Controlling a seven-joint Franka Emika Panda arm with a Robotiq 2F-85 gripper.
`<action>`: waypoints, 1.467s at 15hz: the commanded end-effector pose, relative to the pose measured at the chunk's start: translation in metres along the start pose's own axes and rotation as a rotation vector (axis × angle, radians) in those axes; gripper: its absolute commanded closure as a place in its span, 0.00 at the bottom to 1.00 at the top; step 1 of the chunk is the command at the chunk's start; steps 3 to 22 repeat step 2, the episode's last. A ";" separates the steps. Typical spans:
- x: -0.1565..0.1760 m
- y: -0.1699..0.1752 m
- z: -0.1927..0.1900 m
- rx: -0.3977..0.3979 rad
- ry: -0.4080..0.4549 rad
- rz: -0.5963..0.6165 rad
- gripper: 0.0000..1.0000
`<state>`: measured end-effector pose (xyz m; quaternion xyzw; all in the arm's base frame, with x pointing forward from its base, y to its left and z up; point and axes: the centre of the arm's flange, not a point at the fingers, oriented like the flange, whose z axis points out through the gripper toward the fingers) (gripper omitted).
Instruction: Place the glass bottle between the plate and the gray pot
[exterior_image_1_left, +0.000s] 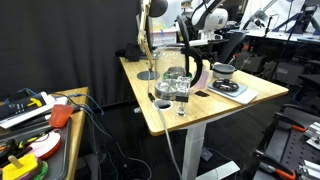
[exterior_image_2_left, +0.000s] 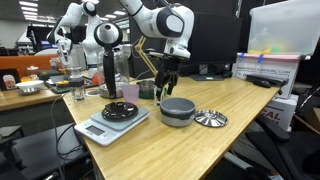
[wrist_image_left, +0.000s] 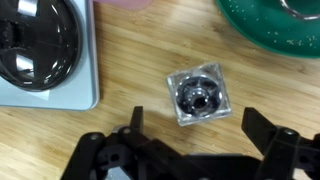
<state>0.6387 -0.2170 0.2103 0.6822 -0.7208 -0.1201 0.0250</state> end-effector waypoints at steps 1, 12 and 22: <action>0.000 0.000 0.000 0.000 0.000 0.000 0.00; 0.000 0.000 0.000 0.000 0.000 0.001 0.00; 0.000 0.000 0.000 0.000 0.000 0.001 0.00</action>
